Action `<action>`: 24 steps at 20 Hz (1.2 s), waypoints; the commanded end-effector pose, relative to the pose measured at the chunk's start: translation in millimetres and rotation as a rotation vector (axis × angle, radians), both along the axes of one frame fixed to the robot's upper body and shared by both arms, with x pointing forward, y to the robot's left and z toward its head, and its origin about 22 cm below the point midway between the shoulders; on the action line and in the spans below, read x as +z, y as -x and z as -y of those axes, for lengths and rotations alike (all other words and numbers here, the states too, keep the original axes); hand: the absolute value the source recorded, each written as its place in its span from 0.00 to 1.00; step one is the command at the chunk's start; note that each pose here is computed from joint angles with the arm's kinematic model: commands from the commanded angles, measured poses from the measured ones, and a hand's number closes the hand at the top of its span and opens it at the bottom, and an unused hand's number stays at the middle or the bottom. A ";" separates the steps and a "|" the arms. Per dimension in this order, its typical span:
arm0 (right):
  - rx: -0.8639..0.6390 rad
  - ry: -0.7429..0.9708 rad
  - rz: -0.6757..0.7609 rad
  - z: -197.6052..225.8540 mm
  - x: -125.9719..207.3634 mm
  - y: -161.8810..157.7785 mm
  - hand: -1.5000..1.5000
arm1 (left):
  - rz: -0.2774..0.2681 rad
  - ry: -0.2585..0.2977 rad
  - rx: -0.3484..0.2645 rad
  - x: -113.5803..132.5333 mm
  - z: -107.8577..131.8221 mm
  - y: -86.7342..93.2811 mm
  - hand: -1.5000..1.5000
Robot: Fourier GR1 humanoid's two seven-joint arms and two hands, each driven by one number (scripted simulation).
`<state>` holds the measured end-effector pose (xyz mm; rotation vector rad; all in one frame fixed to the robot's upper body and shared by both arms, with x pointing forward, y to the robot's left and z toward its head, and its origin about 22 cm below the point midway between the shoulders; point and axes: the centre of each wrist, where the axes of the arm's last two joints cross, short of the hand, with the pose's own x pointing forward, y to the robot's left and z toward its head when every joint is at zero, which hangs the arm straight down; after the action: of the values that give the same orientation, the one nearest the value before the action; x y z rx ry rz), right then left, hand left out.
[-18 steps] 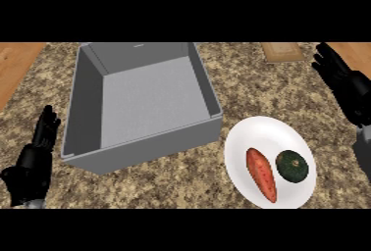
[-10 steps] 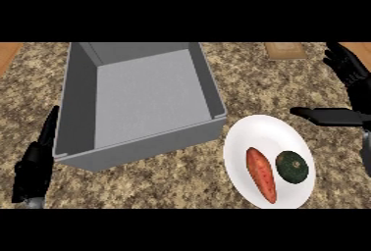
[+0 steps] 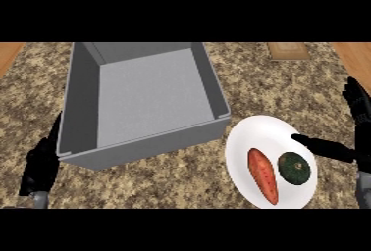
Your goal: Pick the squash from the plate and place it in the cardboard box
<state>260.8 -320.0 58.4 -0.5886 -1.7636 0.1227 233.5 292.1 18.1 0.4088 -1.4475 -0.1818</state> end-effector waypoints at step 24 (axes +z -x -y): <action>0.226 0.721 -0.908 -55.8 54.2 38.0 0.00 | -0.016 0.013 -0.015 -28.0 12.0 -13.2 0.50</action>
<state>233.6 -280.0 121.4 -0.6589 -0.8906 1.0530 241.8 286.2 9.1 0.3831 -1.4463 -0.1951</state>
